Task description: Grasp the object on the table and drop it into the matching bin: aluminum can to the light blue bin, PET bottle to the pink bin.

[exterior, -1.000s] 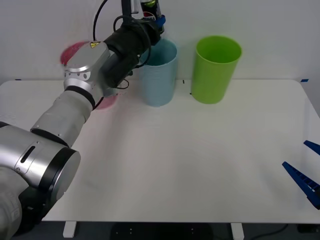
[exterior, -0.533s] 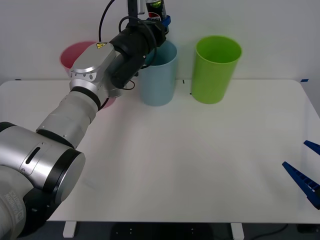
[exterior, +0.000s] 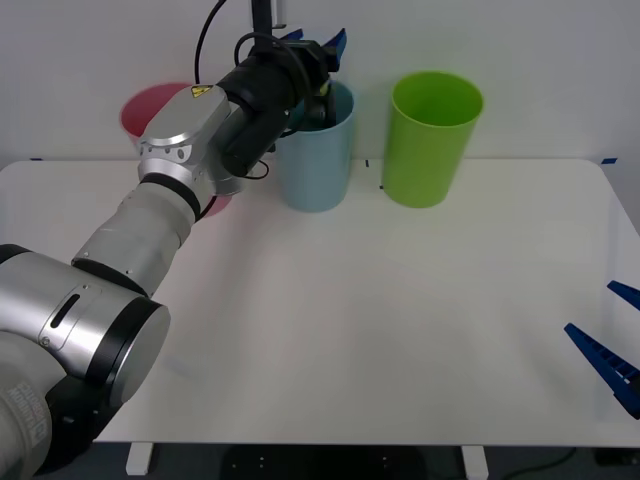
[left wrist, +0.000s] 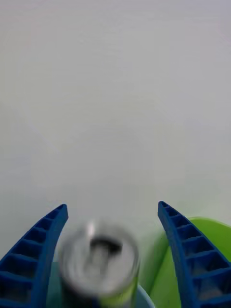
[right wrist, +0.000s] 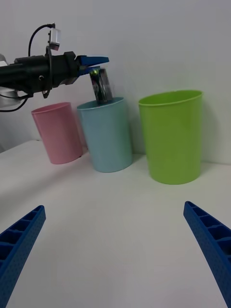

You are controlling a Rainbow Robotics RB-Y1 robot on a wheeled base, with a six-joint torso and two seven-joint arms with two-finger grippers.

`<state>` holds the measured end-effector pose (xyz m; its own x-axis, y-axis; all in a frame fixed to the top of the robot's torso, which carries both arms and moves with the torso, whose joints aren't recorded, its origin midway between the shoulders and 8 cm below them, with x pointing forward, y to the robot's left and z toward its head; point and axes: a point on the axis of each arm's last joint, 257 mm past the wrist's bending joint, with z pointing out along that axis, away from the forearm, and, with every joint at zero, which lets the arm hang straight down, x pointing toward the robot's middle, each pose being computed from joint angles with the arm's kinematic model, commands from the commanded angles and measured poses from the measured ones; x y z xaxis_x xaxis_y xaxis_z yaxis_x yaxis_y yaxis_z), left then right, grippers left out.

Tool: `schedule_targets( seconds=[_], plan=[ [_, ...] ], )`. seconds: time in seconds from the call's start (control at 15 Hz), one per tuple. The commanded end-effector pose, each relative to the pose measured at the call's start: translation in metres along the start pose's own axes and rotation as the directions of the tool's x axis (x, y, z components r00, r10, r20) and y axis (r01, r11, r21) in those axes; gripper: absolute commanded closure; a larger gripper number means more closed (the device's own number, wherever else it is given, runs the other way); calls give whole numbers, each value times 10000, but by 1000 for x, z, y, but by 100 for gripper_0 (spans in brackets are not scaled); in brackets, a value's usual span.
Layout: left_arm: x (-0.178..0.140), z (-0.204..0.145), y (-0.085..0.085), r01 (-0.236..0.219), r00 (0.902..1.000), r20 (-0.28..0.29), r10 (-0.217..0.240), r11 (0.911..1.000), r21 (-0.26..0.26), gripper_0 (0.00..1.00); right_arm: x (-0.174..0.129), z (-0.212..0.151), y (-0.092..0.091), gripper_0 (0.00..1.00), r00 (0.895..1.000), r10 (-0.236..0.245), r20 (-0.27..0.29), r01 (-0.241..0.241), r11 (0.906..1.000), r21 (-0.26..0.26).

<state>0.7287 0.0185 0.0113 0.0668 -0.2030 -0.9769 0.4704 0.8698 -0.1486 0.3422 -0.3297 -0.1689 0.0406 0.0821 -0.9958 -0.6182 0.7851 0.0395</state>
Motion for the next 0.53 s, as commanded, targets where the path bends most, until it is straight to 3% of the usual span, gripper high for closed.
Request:
schedule_targets(
  seconds=[0.07, 0.33, 0.53],
  plan=[
    [-1, -1, 3, 86, 10000, 17, -86, 10000, -23, 0, 0, 0, 0, 0, 10000, -1, 0, 1, 10000, 0],
    [-4, -3, 5, 197, 9998, 53, -197, 9997, 126, 0, 0, 0, 0, 0, 10000, -1, 0, 1, 10000, 0],
    [-2, -5, -7, 442, 9990, -67, -438, 9961, 763, 0, 0, 0, 0, 0, 10000, -1, 0, 1, 10000, 0]
  ],
)
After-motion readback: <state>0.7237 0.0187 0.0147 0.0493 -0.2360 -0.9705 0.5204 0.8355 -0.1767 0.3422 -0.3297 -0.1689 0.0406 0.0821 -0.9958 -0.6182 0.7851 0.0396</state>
